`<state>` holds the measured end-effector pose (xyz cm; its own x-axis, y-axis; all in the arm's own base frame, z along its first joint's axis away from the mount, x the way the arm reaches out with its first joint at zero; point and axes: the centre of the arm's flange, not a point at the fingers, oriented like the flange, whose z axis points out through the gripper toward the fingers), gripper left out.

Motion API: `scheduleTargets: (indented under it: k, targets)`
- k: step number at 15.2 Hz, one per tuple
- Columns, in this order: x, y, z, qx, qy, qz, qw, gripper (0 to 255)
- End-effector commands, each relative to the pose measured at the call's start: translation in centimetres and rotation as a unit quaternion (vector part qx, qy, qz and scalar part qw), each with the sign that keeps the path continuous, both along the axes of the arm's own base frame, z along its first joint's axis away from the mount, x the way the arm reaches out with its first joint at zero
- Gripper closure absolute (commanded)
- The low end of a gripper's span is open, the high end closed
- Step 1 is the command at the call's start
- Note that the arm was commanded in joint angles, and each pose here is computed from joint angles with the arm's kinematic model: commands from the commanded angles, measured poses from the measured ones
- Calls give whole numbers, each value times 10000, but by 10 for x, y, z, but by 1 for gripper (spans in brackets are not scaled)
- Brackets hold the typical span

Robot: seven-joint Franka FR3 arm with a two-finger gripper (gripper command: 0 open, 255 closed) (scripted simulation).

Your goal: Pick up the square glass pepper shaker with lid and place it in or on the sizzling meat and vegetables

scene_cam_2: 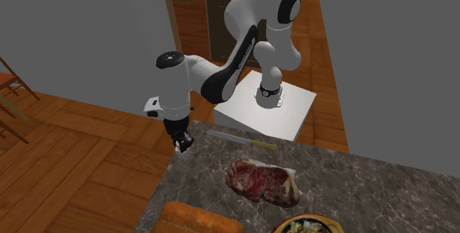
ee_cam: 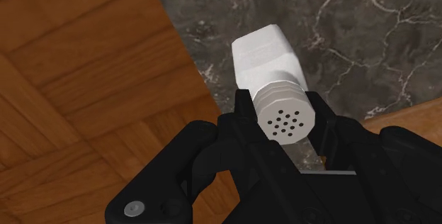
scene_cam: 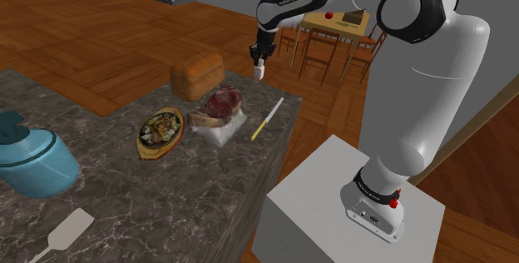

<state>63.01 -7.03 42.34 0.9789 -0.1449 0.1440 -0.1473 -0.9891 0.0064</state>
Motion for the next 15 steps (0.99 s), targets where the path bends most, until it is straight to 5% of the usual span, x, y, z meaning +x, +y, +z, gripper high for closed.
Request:
scheduleTargets:
  k: [1,11,15]
  targets:
    - [0,1,11,0,2,0,10000,255]
    - [0,1,59,0,2,0,10000,255]
    - [-1,53,63,0,2,0,10000,255]
